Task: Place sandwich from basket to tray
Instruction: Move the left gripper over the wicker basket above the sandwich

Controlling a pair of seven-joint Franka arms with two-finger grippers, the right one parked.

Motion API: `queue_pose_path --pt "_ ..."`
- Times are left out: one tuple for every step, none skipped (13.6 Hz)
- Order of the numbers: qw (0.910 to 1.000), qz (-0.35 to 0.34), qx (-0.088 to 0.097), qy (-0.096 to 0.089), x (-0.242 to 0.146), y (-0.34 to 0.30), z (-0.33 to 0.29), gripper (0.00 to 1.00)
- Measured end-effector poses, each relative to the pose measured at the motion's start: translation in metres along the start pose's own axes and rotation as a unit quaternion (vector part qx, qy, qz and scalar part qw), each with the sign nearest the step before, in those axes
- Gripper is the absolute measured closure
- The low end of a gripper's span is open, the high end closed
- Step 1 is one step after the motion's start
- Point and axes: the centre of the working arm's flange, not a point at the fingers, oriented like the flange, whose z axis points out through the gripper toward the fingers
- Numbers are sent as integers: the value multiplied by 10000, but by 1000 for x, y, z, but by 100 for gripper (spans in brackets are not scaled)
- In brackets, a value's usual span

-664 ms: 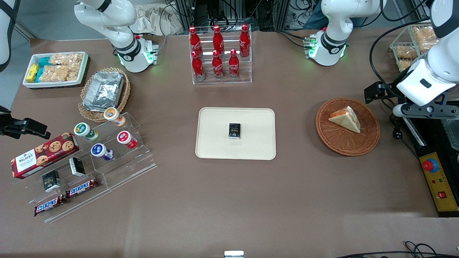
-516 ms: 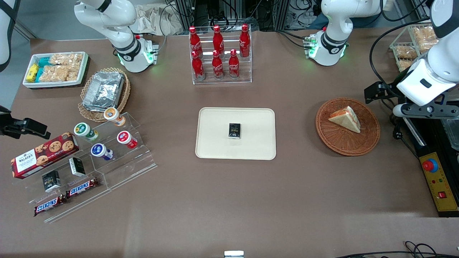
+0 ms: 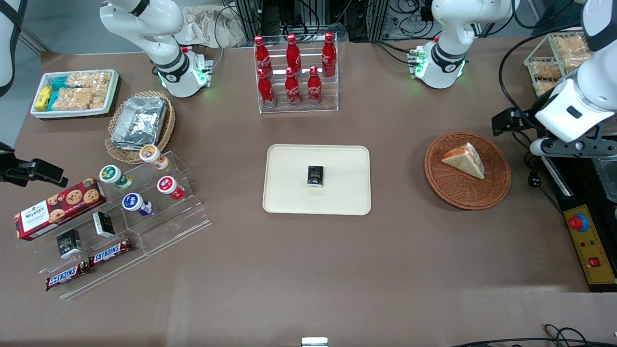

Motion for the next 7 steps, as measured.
queue_pose_path --pt "9998 -171 28 -8 0 -3 1 0" --pt "9995 -310 81 -14 1 -6 2 0" --pt "9990 -428 125 -23 1 -9 3 0" --pt "9984 -534 172 -39 2 -13 5 0" --pt "9973 -702 211 -59 2 -16 8 0" --pt "9954 -926 228 -57 1 -19 11 0" --pt "9925 -1196 234 -1 0 -20 15 0"
